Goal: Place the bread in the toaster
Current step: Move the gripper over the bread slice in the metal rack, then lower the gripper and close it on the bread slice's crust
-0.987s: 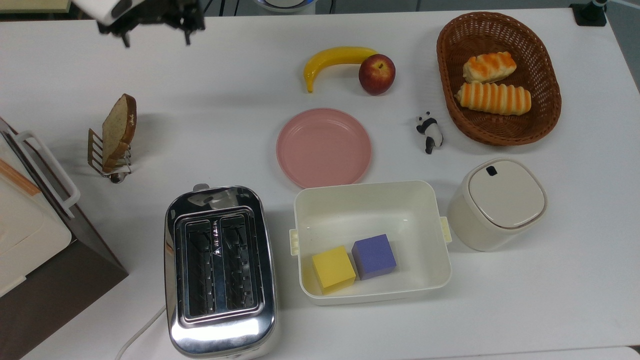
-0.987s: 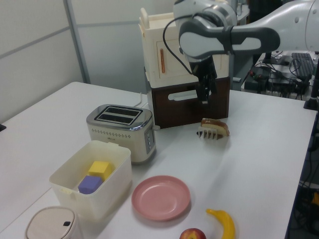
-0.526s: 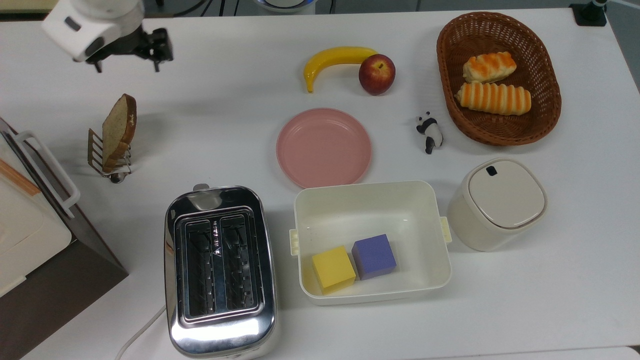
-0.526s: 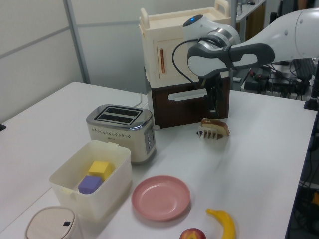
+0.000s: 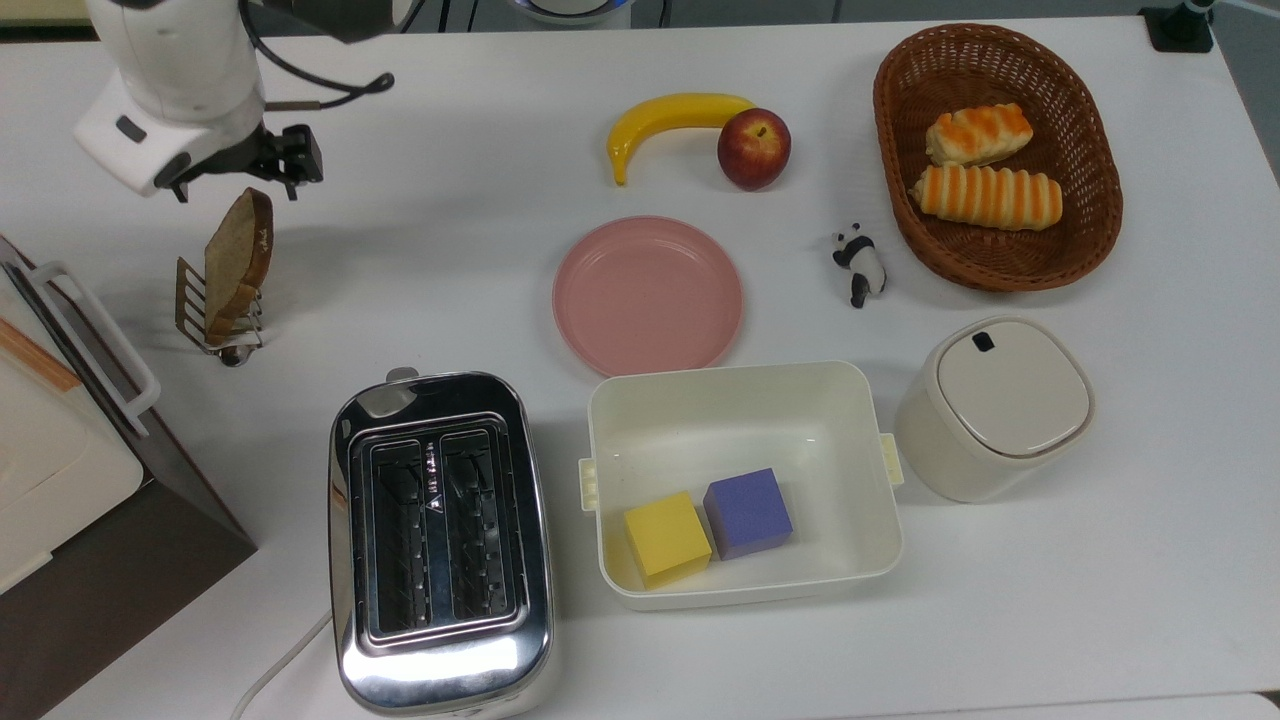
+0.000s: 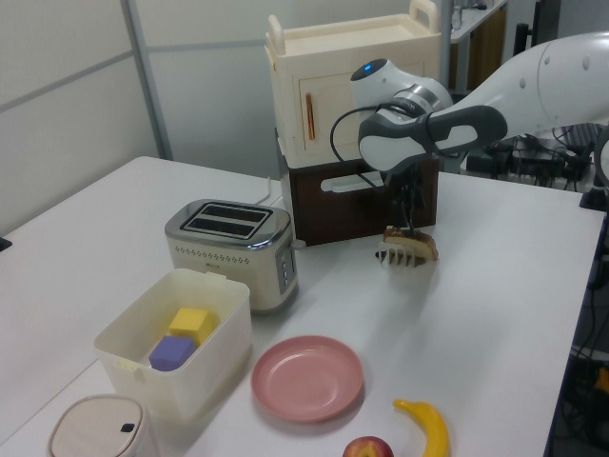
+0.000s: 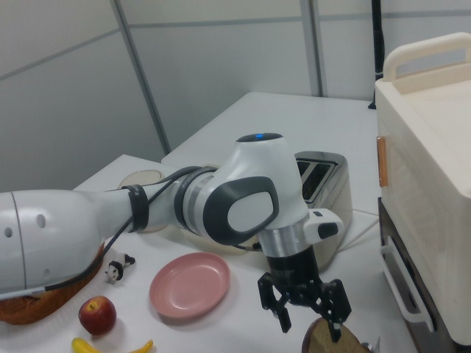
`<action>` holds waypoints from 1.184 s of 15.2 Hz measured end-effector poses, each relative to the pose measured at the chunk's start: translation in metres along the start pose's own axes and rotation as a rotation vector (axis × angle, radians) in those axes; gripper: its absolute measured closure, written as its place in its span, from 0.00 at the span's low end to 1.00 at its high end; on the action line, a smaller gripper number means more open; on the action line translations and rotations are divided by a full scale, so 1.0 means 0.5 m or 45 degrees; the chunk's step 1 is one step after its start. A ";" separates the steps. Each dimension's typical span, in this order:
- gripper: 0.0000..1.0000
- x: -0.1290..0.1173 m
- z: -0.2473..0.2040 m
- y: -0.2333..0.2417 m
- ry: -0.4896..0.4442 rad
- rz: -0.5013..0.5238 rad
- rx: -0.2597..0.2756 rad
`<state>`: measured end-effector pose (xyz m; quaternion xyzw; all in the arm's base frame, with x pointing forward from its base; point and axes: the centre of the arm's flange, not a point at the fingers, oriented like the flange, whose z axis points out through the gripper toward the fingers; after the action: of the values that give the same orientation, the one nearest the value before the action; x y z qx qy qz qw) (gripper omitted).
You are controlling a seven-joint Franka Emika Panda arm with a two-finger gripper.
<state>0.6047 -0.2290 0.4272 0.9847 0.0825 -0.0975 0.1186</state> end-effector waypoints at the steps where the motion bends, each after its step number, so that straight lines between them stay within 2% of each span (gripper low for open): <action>1: 0.00 0.004 0.008 -0.002 -0.005 -0.003 0.003; 6: 0.07 0.021 0.041 -0.006 -0.012 -0.019 -0.001; 7: 0.12 0.024 0.049 -0.006 -0.022 -0.027 -0.012; 8: 0.23 0.027 0.055 -0.005 -0.027 -0.034 -0.025; 9: 0.28 0.031 0.060 -0.004 -0.021 -0.039 -0.036; 10: 0.29 0.033 0.063 -0.003 -0.019 -0.042 -0.044; 12: 0.49 0.027 0.066 0.009 -0.021 -0.033 -0.050; 18: 0.62 -0.008 0.064 0.069 -0.014 -0.017 -0.052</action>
<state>0.6017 -0.2708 0.4050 0.9810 0.0902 -0.1018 0.1387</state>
